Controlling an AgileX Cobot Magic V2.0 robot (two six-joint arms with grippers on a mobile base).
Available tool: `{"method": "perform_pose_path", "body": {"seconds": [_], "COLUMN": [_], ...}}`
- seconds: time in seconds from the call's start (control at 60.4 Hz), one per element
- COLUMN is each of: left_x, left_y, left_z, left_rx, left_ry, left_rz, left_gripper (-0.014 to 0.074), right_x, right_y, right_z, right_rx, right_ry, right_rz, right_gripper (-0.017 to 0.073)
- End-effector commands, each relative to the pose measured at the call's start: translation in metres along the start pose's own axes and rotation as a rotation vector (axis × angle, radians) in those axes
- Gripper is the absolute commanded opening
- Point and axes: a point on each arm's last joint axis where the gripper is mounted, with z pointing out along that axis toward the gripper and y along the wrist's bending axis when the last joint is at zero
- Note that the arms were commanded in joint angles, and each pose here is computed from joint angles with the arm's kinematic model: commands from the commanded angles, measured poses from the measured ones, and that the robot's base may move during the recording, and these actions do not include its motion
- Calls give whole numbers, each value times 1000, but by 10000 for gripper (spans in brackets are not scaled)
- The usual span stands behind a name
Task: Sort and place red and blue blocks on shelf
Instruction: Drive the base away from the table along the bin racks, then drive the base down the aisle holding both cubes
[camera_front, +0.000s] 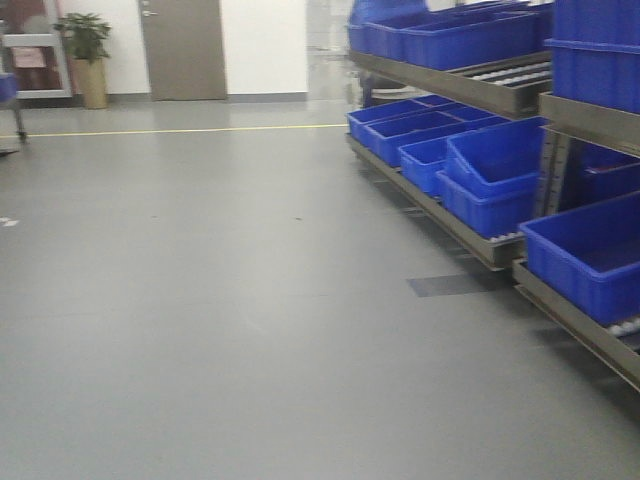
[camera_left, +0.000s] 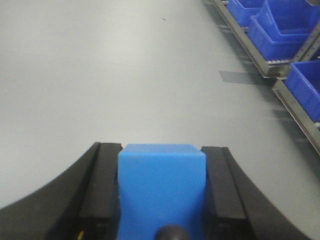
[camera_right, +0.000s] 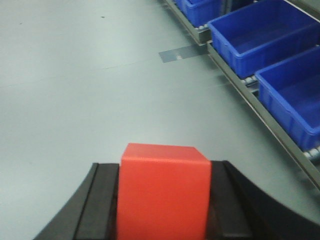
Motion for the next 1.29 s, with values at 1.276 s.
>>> {"method": "perform_pose_path", "body": {"seconds": [1.276], "left_x": [-14], "left_y": [-4], "left_z": [-3], "left_rx": [29], "left_ry": [-96], "left_rz": [-2], "left_gripper": [127], "right_x": [-16], "right_y": [2], "right_z": [-4], "right_rx": [-14], "right_ry": [-109], "right_rz": [-4], "right_gripper": [59]}}
